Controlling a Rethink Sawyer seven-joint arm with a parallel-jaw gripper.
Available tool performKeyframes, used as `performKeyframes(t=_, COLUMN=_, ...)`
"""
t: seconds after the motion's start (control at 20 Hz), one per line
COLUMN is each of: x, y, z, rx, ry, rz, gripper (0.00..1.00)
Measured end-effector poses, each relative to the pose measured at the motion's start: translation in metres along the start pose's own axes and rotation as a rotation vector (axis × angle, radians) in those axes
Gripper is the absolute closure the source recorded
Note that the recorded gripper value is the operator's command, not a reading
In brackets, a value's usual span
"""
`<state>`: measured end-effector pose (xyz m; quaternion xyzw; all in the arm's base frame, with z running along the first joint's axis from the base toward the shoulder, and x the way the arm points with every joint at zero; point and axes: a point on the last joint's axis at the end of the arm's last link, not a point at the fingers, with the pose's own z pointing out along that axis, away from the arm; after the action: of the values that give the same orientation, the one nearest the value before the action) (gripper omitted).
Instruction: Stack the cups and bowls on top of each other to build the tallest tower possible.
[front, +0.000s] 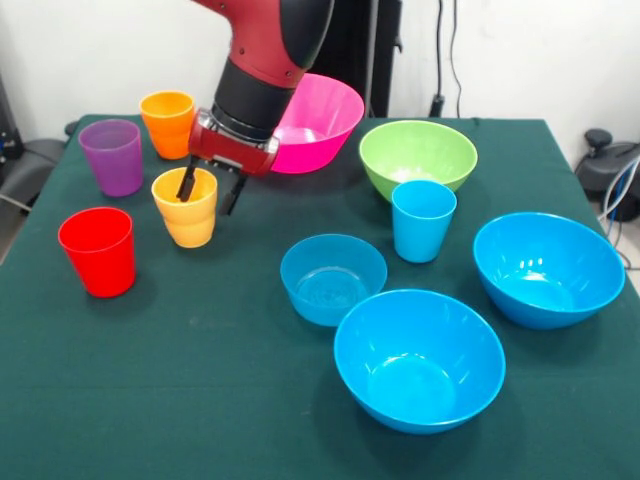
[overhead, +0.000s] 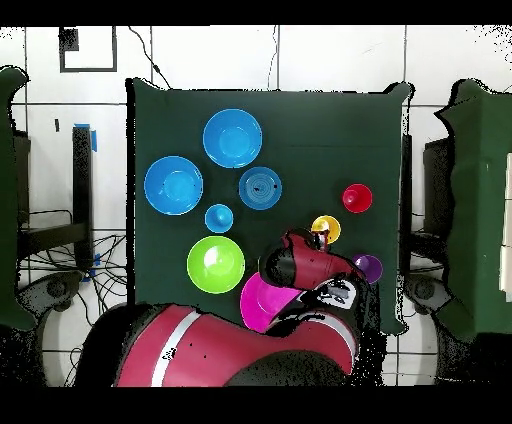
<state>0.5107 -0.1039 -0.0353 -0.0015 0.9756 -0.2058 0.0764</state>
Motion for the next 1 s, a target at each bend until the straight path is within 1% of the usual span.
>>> performKeyframes(t=0.15, x=0.003, y=-0.001, z=0.003, rx=0.000, ry=0.008, rz=0.001, gripper=0.00)
performKeyframes(t=0.2, x=0.007, y=-0.004, z=0.007, rx=-0.001, ry=0.017, rz=0.010, gripper=0.00)
performKeyframes(t=0.3, x=0.008, y=-0.006, z=0.008, rx=-0.001, ry=0.020, rz=0.014, gripper=0.00)
performKeyframes(t=0.45, x=0.013, y=-0.015, z=0.014, rx=-0.005, ry=0.033, rz=0.040, gripper=0.00)
performKeyframes(t=0.65, x=0.016, y=-0.023, z=0.018, rx=-0.010, ry=0.043, rz=0.063, gripper=0.00)
performKeyframes(t=0.8, x=0.016, y=-0.024, z=0.020, rx=-0.013, ry=0.045, rz=0.070, gripper=0.00)
performKeyframes(t=1.0, x=0.016, y=-0.021, z=0.023, rx=-0.031, ry=0.046, rz=0.081, gripper=0.00)
